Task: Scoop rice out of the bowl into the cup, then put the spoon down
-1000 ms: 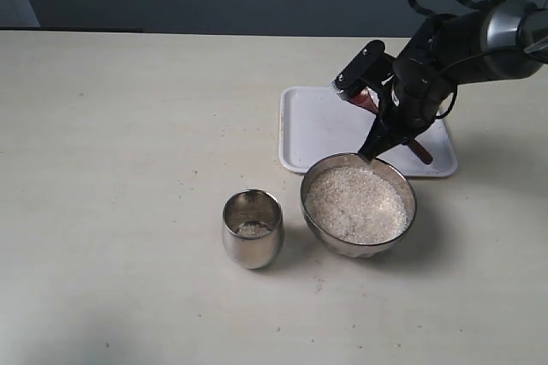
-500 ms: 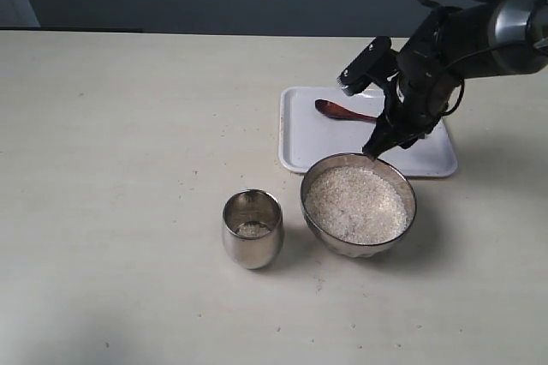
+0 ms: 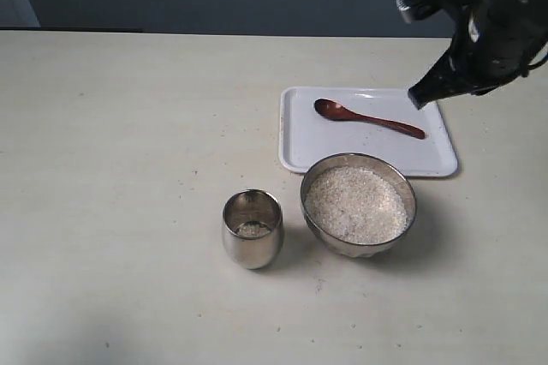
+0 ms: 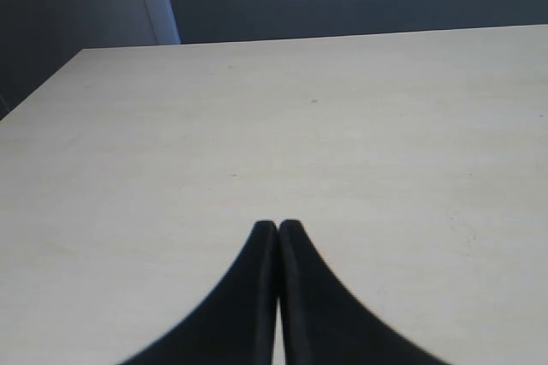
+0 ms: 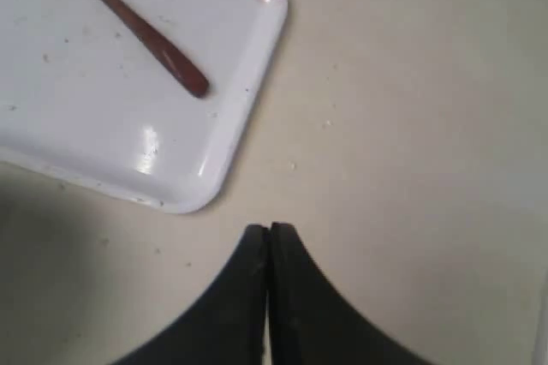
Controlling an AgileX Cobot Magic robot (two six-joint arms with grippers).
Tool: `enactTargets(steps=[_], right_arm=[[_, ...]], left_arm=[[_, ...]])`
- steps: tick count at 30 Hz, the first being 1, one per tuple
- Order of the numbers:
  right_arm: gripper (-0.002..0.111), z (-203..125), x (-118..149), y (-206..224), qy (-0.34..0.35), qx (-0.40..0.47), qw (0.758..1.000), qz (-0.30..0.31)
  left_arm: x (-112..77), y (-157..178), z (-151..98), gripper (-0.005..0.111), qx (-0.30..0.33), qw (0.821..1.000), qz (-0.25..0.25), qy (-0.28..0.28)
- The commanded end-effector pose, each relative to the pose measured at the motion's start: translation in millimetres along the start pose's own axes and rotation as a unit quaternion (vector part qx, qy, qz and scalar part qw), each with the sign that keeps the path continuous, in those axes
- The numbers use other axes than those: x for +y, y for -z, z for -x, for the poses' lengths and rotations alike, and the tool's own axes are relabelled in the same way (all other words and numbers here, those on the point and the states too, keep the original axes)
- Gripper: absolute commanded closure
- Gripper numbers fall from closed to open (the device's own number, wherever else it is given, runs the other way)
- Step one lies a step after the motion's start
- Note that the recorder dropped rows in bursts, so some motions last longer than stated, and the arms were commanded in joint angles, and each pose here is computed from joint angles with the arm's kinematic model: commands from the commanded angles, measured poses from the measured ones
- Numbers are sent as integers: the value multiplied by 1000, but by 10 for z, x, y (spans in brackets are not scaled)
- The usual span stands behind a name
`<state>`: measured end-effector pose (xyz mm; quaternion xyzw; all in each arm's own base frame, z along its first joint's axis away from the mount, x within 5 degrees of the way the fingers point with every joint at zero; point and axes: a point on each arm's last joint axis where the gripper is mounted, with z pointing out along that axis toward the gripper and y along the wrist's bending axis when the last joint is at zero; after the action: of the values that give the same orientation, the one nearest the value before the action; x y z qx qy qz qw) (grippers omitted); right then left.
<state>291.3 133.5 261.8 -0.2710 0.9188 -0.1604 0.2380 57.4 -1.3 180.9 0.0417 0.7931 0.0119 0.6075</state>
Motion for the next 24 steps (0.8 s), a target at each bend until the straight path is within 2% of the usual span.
enactTargets(steps=[1, 6, 14, 24], right_arm=[[108, -266, -174, 414, -65, -17, 998, -11], [108, -615, -305, 838, -112, -40, 993, 2], [108, -1057, -443, 1470, -188, -141, 970, 59], [108, -1380, -541, 1836, -223, -216, 947, 79]], left_arm=[[-3, 7, 35, 106, -9, 1000, -4, -4], [-3, 7, 35, 106, -9, 1000, -4, -4], [-3, 7, 37, 106, -9, 1000, -4, -4], [-3, 7, 37, 106, -9, 1000, -4, -4]])
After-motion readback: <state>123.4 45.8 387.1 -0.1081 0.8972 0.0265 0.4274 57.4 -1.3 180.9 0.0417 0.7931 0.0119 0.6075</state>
